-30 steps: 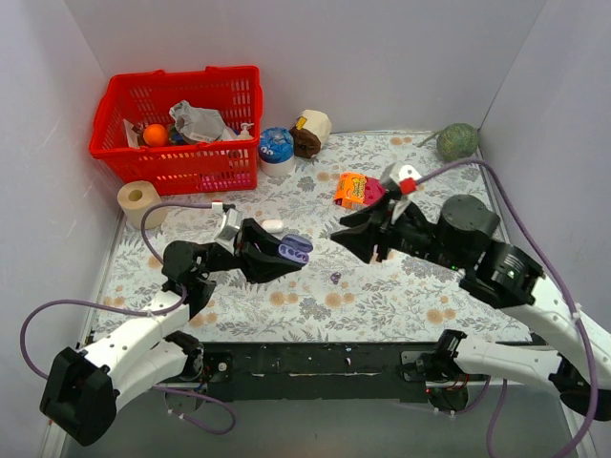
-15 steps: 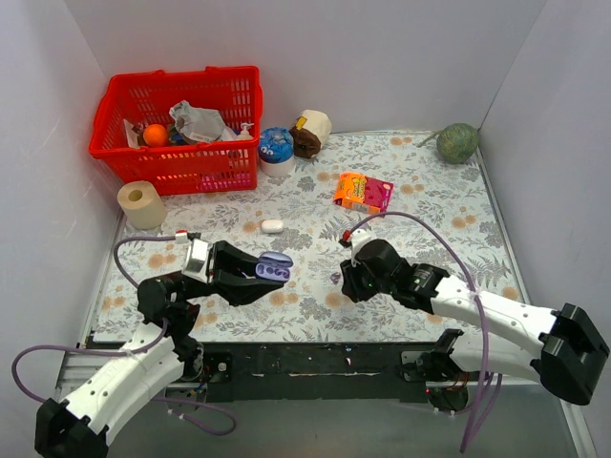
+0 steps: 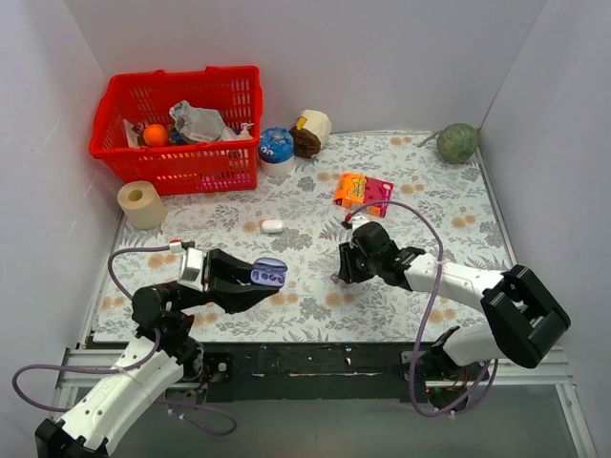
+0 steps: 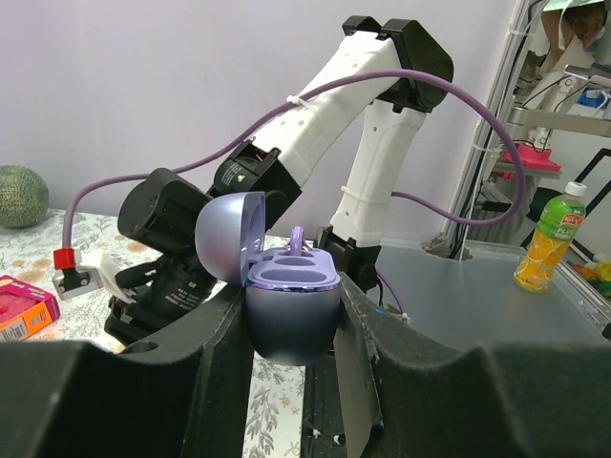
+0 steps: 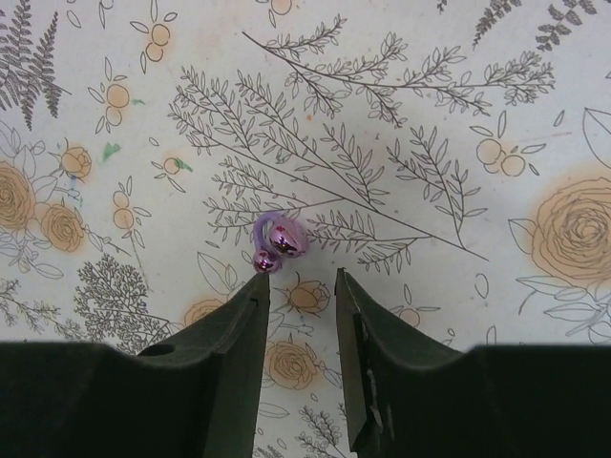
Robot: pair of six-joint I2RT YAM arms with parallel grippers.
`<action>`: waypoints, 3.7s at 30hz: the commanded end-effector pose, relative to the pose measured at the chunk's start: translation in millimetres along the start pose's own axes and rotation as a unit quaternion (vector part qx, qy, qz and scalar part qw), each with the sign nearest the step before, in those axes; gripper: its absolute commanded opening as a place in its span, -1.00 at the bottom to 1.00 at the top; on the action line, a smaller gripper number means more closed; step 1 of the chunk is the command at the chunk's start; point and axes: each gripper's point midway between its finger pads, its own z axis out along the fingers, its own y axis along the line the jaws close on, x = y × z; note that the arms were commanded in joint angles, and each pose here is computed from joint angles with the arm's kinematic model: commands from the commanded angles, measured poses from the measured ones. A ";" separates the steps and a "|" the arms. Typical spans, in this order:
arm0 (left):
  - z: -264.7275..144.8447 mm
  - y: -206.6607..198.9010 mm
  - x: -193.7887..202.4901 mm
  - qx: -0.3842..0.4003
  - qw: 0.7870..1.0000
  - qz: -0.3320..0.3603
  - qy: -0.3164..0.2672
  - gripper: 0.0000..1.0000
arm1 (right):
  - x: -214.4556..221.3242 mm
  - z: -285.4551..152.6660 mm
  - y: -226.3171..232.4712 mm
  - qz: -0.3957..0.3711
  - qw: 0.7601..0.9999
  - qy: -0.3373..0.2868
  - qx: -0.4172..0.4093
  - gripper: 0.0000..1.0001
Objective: Insert the wireless bluetooth earbuds into the charging case
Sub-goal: Pick up the earbud from the center of the board.
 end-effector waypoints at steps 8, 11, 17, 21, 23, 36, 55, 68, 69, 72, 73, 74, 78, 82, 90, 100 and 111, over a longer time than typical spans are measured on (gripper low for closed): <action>-4.5 2.5 5.5 -0.016 1.000 0.000 0.007 -1.00 | -29.5 13.5 19.5 -0.009 0.999 -0.019 -0.035 -0.06; -4.6 2.5 5.9 -0.016 1.000 -0.001 0.007 -1.00 | -30.7 18.3 19.3 -0.012 0.999 -0.013 -0.031 -0.03; -4.9 3.3 7.4 -0.018 1.000 -0.002 0.012 -1.00 | -23.9 28.2 16.3 -0.019 0.999 0.004 -0.027 -0.04; -5.7 2.7 7.5 -0.019 1.000 -0.002 0.010 -1.00 | -21.1 32.0 15.2 -0.021 0.999 0.010 -0.026 -0.08; -6.2 2.5 7.6 -0.020 1.000 -0.002 0.010 -1.00 | -18.8 33.3 14.2 -0.021 0.999 0.014 -0.024 -0.11; -7.3 2.9 10.3 -0.021 1.000 -0.006 0.011 -1.00 | -13.6 32.2 10.5 -0.025 0.999 0.020 -0.021 -0.49; -5.7 8.6 13.0 -0.027 1.000 -0.010 0.011 -1.00 | -54.7 -9.2 23.3 -0.069 0.996 -0.045 -0.038 -0.97; -4.2 10.8 12.7 -0.030 0.999 -0.016 0.012 -1.00 | -37.4 -3.0 -0.5 -0.042 0.999 -0.022 0.018 -0.03; -4.2 10.9 12.7 -0.030 0.999 -0.015 0.012 -1.00 | -40.0 -0.2 -4.2 -0.030 0.999 -0.025 0.023 -0.01; -4.2 11.1 12.3 -0.031 0.999 -0.015 0.012 -1.00 | -42.5 7.8 -9.4 -0.013 0.999 -0.024 0.025 -0.01; -4.3 11.0 11.8 -0.032 0.999 -0.014 0.011 -1.00 | -45.9 9.7 -9.2 -0.011 0.999 -0.023 0.024 -0.01; -4.6 11.1 12.4 -0.032 0.999 -0.014 0.012 -1.00 | -43.2 15.4 -10.1 -0.010 1.000 -0.014 0.024 -0.01; -6.0 10.8 14.2 -0.034 0.999 -0.016 0.013 -1.00 | -37.7 27.4 -12.9 -0.007 0.999 0.002 0.032 -0.01; -7.3 11.1 15.4 -0.037 0.999 -0.016 0.011 -1.00 | -36.4 33.3 -14.8 -0.003 0.999 0.008 0.036 0.01; -7.3 12.6 17.4 -0.038 0.999 -0.015 0.015 -1.00 | -32.3 40.4 -19.8 -0.011 0.999 0.023 0.047 -0.14; -8.1 11.6 17.9 -0.038 0.999 -0.019 0.014 -1.00 | -35.9 32.9 -5.3 0.010 1.000 0.012 0.013 -0.91; -7.0 12.1 16.1 -0.039 0.999 -0.019 0.013 -1.00 | -67.0 14.6 51.5 0.027 0.993 -0.021 -0.110 -0.97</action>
